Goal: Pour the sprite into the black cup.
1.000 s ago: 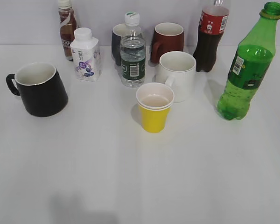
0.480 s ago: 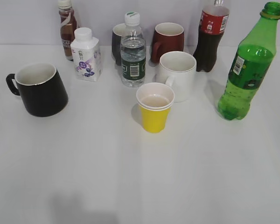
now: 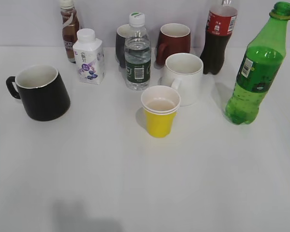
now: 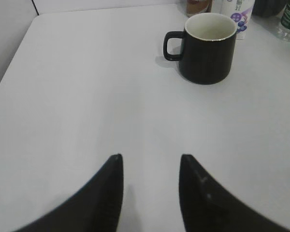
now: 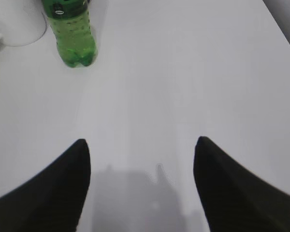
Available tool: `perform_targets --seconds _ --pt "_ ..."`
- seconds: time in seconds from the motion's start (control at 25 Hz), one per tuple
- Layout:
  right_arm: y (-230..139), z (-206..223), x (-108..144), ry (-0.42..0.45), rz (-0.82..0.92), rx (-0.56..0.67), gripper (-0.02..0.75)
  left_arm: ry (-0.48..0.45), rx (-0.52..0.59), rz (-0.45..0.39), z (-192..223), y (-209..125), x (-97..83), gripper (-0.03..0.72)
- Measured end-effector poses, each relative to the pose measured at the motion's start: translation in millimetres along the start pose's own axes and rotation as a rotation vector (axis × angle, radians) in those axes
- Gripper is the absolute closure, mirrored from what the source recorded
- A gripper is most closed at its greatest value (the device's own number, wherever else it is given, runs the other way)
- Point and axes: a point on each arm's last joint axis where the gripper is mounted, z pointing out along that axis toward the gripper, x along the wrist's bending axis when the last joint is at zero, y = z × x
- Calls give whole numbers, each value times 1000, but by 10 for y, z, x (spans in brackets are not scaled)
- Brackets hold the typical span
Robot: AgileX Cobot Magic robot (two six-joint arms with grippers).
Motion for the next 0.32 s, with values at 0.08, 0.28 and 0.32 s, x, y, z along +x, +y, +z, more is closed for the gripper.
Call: perform_targets --seconds 0.08,0.28,0.32 --pt "0 0 0 0 0 0 237 0 0 0 0 0 0 395" --pt "0 0 0 0 0 0 237 0 0 0 0 0 0 419" --pt "0 0 0 0 0 0 237 0 0 0 0 0 0 421"
